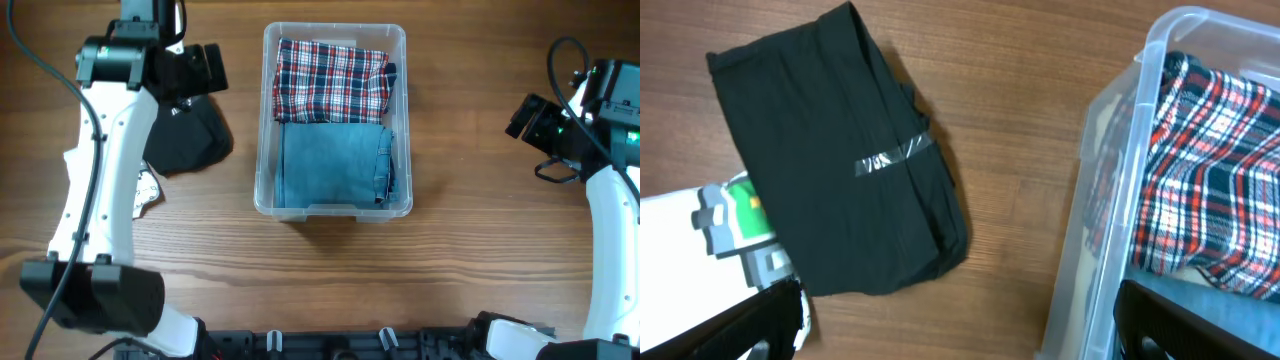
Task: Pack container
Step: 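Raise the left gripper and move it over the black garment, then lower the left gripper and grasp the black garment's edge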
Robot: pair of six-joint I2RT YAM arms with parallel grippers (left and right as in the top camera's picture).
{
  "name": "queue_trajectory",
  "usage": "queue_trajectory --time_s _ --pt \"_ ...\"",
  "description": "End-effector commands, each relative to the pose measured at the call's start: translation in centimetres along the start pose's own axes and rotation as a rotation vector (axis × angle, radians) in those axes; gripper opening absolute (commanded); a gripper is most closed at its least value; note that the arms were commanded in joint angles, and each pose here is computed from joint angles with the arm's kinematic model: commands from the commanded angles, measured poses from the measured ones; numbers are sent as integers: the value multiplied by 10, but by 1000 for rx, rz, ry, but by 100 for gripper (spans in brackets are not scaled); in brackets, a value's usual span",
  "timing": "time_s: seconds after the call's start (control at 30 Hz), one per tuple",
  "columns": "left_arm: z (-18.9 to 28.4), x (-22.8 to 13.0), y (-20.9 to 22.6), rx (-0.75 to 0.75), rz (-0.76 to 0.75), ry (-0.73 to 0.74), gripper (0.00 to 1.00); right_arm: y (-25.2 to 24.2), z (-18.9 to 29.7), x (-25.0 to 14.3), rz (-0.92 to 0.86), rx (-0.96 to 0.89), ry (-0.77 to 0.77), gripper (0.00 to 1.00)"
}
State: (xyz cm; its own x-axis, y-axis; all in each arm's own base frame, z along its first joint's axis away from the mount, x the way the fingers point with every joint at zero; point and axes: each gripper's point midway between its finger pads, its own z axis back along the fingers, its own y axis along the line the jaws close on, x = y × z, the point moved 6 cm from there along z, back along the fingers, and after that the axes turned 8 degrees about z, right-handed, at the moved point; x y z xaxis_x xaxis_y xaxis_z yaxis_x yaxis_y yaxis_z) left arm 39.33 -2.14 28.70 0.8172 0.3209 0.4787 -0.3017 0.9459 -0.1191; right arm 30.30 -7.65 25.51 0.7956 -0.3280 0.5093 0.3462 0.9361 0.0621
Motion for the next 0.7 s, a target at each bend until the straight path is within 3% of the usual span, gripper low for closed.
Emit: queue_trajectory --time_s 0.0,0.1,0.3,0.67 --pt "-1 15 0 8 119 -57 100 -1 3 3 1 -8 -15 100" --pt "-11 23 3 47 304 -101 100 -1 3 3 1 -8 -15 100" --pt "-42 30 0 73 325 -107 100 -1 3 3 1 -8 -15 100" --pt "-143 21 2 158 25 11 100 -1 3 3 1 -8 -15 100"
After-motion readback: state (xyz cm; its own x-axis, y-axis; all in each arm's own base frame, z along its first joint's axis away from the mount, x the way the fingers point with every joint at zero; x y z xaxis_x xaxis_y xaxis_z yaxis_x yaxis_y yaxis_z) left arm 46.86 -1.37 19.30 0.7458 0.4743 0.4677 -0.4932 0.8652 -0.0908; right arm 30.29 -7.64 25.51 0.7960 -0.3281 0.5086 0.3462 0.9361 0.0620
